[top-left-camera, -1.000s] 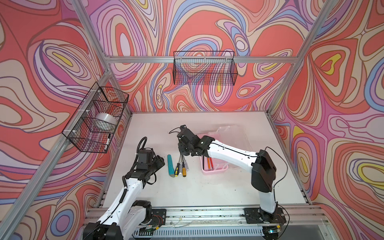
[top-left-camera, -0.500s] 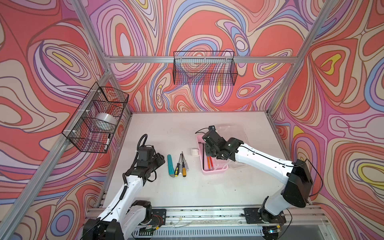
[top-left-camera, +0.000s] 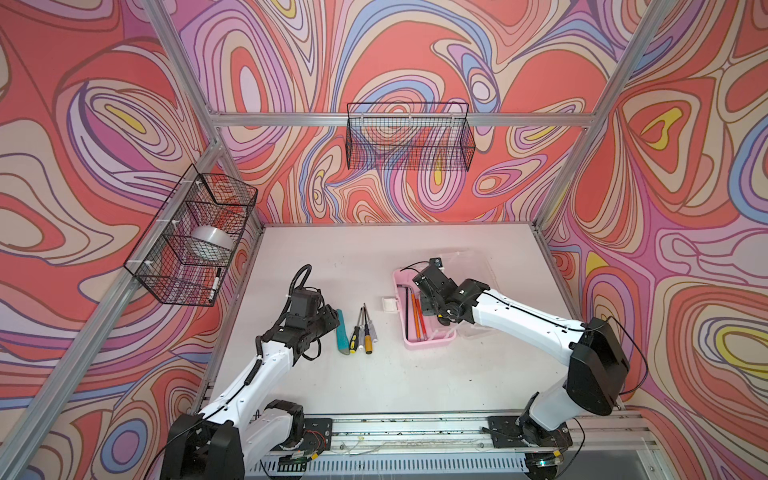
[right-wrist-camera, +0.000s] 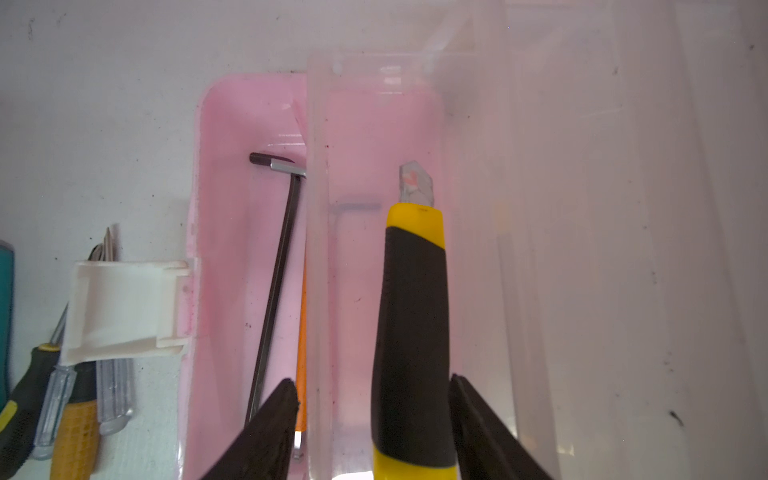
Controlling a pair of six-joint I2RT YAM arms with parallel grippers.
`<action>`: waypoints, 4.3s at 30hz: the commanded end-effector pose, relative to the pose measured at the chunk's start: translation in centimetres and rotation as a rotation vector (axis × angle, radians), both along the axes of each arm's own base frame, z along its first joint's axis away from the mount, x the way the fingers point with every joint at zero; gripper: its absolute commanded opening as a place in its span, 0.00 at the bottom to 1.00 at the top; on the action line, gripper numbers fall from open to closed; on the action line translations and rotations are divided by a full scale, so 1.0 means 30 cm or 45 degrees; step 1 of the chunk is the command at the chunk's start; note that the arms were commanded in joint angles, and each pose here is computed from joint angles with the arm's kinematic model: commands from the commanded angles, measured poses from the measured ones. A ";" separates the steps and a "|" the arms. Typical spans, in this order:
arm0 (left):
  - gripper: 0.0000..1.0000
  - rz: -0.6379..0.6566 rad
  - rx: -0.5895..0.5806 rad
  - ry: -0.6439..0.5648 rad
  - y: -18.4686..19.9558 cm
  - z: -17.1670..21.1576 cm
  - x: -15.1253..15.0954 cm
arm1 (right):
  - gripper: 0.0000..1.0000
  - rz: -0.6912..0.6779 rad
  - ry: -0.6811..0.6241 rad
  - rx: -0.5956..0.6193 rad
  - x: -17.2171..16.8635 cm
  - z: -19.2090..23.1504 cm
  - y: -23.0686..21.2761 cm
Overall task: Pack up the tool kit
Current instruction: 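Lower the black-yellow knife into the box and open the right gripper, then move the right gripper over the teal utility knife and close on it, then lift the teal knife with the right gripper and carry it over the box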
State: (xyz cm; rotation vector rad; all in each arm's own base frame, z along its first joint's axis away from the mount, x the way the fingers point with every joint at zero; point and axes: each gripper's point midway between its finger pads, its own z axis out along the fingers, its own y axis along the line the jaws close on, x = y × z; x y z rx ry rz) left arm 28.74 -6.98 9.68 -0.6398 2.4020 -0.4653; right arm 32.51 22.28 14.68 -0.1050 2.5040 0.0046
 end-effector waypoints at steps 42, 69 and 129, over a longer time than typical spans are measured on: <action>0.67 0.201 -0.208 0.048 0.127 -0.102 -0.193 | 0.63 0.623 0.210 0.258 -0.204 -0.167 0.904; 0.67 0.308 -0.245 0.005 0.172 -0.126 -0.217 | 0.55 0.575 0.276 0.066 -0.140 -0.415 0.956; 0.61 0.181 -0.218 -0.122 0.146 0.009 -0.104 | 0.31 0.340 -0.100 0.191 0.028 0.132 0.540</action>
